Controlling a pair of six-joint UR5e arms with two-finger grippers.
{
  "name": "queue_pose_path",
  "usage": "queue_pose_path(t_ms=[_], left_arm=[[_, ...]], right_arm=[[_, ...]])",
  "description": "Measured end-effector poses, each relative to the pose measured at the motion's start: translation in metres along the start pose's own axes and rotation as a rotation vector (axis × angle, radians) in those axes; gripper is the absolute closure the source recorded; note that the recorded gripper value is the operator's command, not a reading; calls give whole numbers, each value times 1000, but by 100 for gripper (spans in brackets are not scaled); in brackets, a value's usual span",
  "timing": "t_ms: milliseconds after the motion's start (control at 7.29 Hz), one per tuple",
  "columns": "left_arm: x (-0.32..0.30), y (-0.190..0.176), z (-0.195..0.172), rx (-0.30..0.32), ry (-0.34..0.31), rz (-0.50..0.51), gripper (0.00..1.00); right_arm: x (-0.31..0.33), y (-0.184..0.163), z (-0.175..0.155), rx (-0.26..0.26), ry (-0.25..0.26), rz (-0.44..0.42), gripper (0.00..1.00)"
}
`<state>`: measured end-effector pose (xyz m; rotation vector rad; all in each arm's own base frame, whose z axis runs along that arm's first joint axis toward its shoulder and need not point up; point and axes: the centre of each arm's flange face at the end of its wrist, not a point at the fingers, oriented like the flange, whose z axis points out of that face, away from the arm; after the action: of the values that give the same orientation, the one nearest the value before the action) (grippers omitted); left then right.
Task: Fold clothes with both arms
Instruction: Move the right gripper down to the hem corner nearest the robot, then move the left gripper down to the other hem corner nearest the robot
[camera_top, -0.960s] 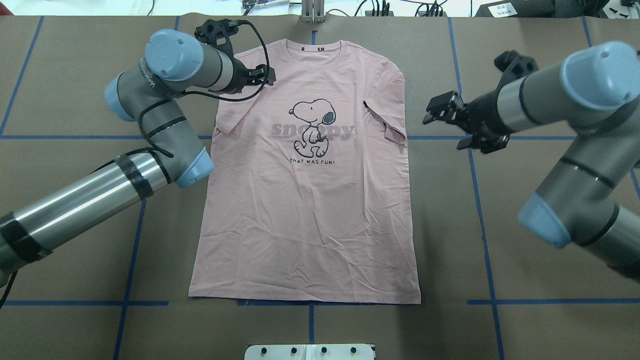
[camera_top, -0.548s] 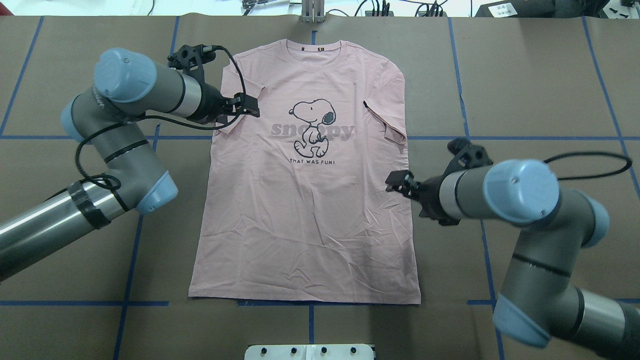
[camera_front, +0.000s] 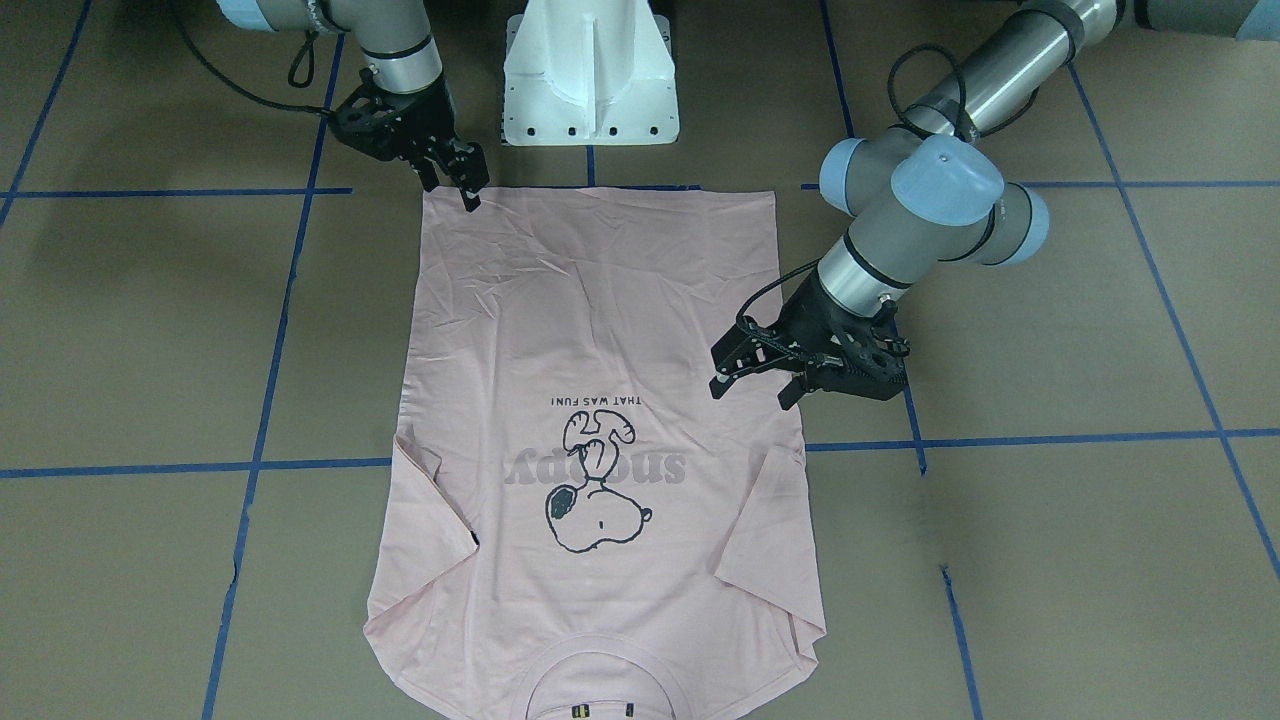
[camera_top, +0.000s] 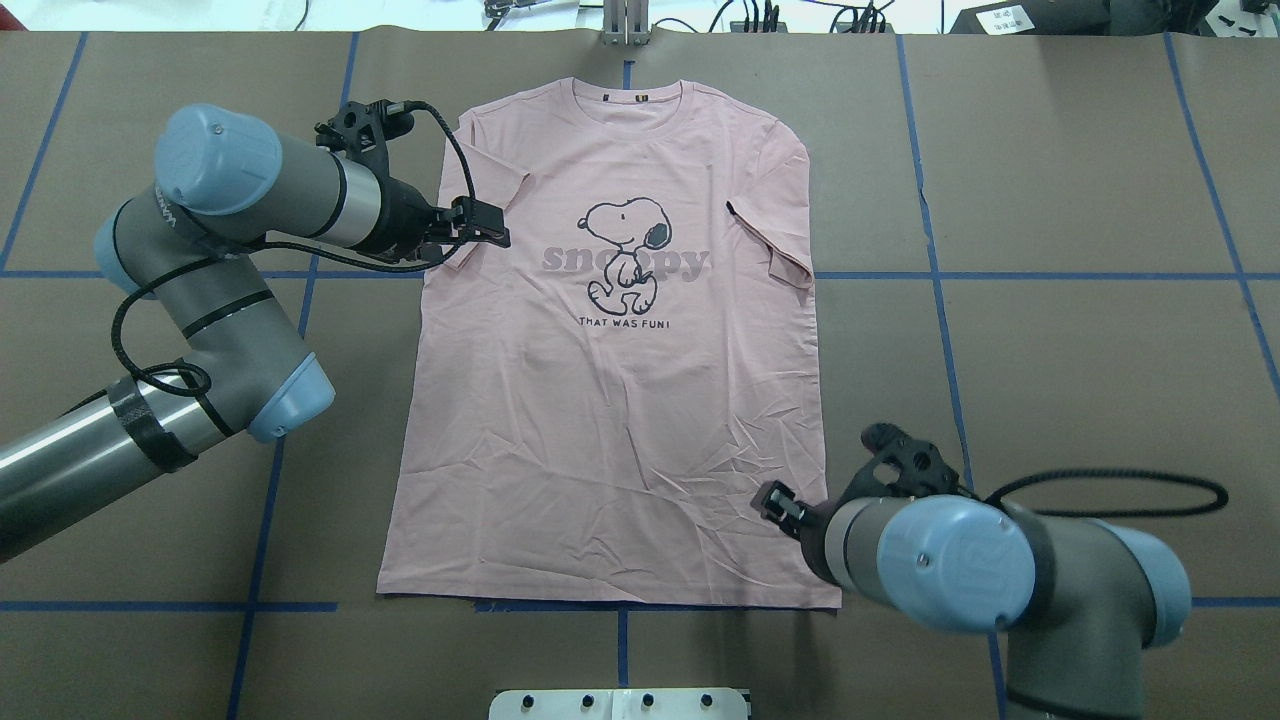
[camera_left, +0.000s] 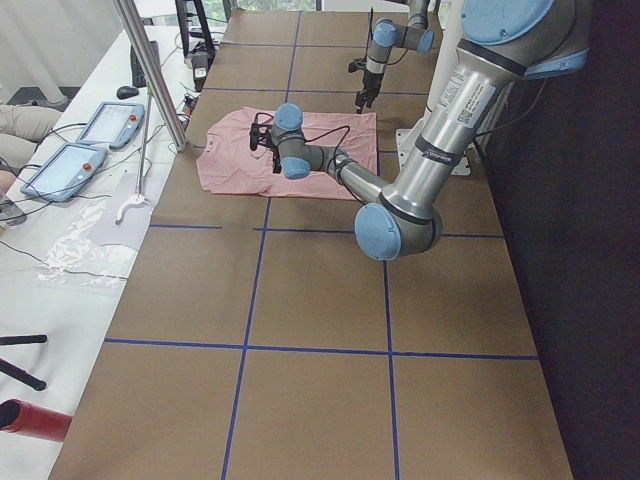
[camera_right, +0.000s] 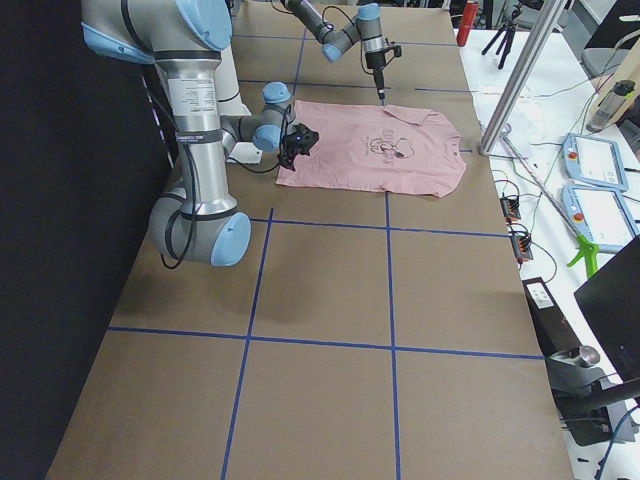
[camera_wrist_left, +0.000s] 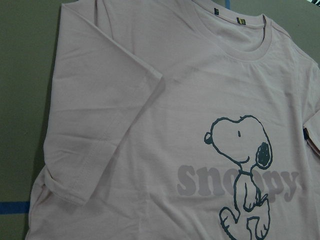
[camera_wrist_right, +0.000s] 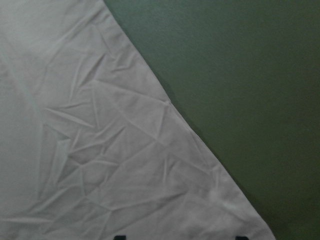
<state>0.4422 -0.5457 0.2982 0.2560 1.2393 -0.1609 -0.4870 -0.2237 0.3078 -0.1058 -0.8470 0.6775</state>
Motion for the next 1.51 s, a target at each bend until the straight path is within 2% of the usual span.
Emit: queue_pose_path(t_ms=[411,823,960,1097,1234,1371,1508], left_arm=[[-1,0,0,0,0,-1,1],[1,0,0,0,2,0,1],[1,0,0,0,2,0,1],[1,0,0,0,2,-3,1],[1,0,0,0,3,-9,1],[2,0,0,0,3,-15,1],[2,0,0,0,4,-19,1]], right_arm=[[20,16,16,13,60,68,23],[27,14,29,30,89,76,30],[31,12,32,36,99,76,39],[33,10,34,40,105,76,59],[34,10,35,41,108,76,89],[35,10,35,41,108,77,100],[35,10,36,41,109,77,100]])
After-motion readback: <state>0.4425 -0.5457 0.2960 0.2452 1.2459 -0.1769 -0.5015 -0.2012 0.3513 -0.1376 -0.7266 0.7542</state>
